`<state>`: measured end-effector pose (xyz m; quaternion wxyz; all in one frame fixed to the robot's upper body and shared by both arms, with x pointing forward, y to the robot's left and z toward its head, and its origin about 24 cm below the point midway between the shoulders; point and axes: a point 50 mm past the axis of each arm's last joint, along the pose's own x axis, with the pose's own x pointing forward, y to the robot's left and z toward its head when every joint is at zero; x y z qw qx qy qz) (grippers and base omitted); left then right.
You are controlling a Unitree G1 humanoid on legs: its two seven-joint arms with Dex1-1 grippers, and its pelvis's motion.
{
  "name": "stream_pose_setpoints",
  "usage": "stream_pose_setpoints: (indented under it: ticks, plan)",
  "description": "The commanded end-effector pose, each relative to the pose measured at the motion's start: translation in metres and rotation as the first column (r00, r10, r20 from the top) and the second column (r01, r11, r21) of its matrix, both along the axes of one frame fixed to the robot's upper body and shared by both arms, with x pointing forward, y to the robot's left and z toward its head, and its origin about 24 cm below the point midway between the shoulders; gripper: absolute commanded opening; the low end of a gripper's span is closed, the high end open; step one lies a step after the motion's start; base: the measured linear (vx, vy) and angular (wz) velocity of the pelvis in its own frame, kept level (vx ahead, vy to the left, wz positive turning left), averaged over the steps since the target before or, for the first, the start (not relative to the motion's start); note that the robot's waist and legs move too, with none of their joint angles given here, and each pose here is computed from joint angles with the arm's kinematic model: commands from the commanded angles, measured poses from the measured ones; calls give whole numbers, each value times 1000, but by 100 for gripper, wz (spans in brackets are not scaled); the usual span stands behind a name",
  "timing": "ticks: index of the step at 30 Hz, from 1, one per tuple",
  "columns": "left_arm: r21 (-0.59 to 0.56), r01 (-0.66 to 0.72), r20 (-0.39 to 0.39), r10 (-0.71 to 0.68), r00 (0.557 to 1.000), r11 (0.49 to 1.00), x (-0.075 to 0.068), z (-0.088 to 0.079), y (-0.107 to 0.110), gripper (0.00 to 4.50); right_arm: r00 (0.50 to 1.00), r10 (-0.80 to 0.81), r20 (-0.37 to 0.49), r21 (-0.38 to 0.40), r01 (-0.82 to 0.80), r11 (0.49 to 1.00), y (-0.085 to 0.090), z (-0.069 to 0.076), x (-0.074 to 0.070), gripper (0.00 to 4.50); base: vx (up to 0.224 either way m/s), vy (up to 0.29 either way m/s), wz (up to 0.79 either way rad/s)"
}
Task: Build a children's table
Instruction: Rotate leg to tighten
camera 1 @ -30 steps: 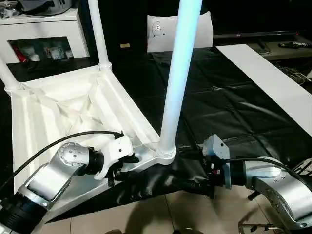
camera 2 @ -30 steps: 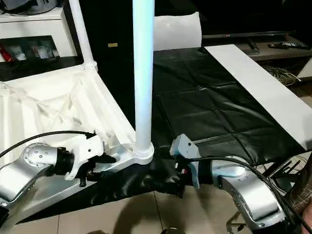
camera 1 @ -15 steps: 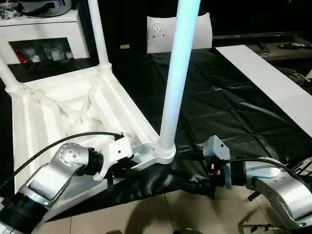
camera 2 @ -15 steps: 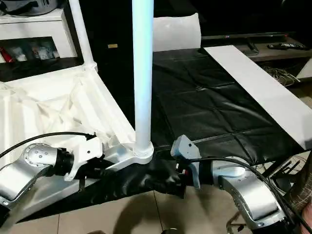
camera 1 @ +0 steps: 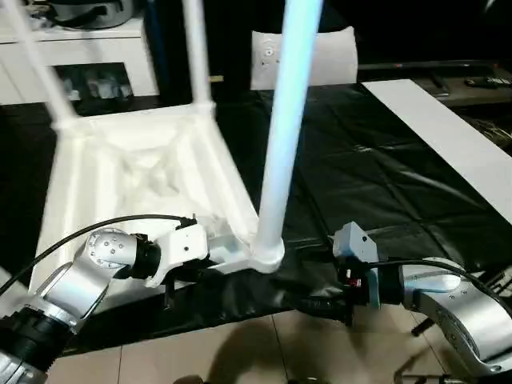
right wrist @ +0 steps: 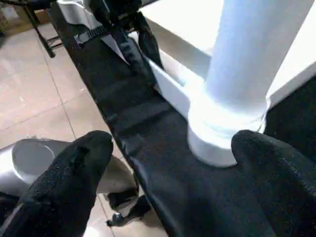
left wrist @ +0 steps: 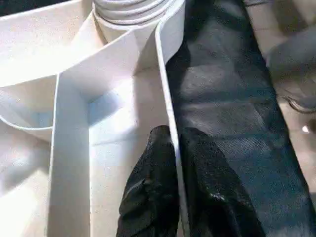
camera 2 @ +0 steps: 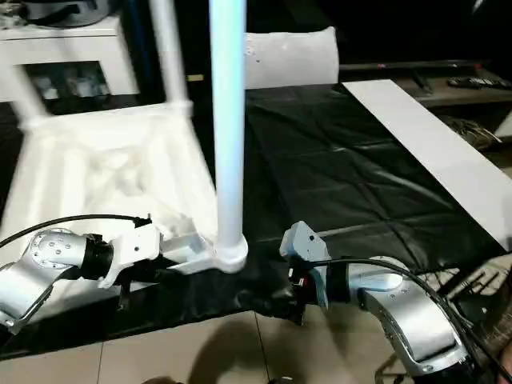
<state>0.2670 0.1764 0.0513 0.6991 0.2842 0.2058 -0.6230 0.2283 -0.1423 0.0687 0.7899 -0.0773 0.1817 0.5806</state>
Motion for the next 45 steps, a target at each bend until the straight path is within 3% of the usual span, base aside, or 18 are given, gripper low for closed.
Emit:
stream_pose_setpoints:
  ticks: [1, 5, 13, 18, 20, 26, 34, 39, 45]
  plan:
    - [1, 129, 36, -129, 991, 992, -1, 3, -12, 2, 1000, 0, 25, -7, 0, 1000, 0, 4, 4, 450, 0, 0, 0]
    - [2, 164, 109, -163, 981, 987, 9, 6, -10, 1, 1000, -3, 31, -7, 3, 1000, 0, 5, 4, 450, 0, 0, 0]
    - [-47, 67, 121, -61, 991, 997, 23, 9, 3, 1, 999, -8, 40, -6, 8, 1000, 2, 6, 4, 450, 0, 0, 0]
    - [-113, -73, 34, 77, 996, 991, 25, 11, 12, 1, 999, -17, 44, -7, 17, 1000, 1, 6, 5, 450, 0, 0, 0]
    - [-187, -78, -54, 69, 996, 979, 20, 16, 5, 48, 998, -41, 53, 0, 41, 999, 1, 5, 9, 450, 0, 0, 0]
    - [-219, -95, -62, 84, 995, 971, 21, 15, -3, 88, 996, -64, 59, 13, 63, 998, 1, 4, 12, 450, 0, 0, 0]
    - [-176, -169, -141, 145, 979, 970, 20, 7, -19, 88, 995, -72, 62, 3, 72, 997, 0, 0, 13, 450, 0, 0, 0]
    - [-112, -191, -118, 177, 977, 975, 20, 2, -15, 88, 995, -74, 65, -4, 74, 997, -1, -1, 13, 450, 0, 0, 0]
    - [-106, -201, -142, 185, 972, 974, 18, 1, -17, 88, 995, -75, 71, -10, 76, 997, 0, -3, 15, 450, 0, 0, 0]
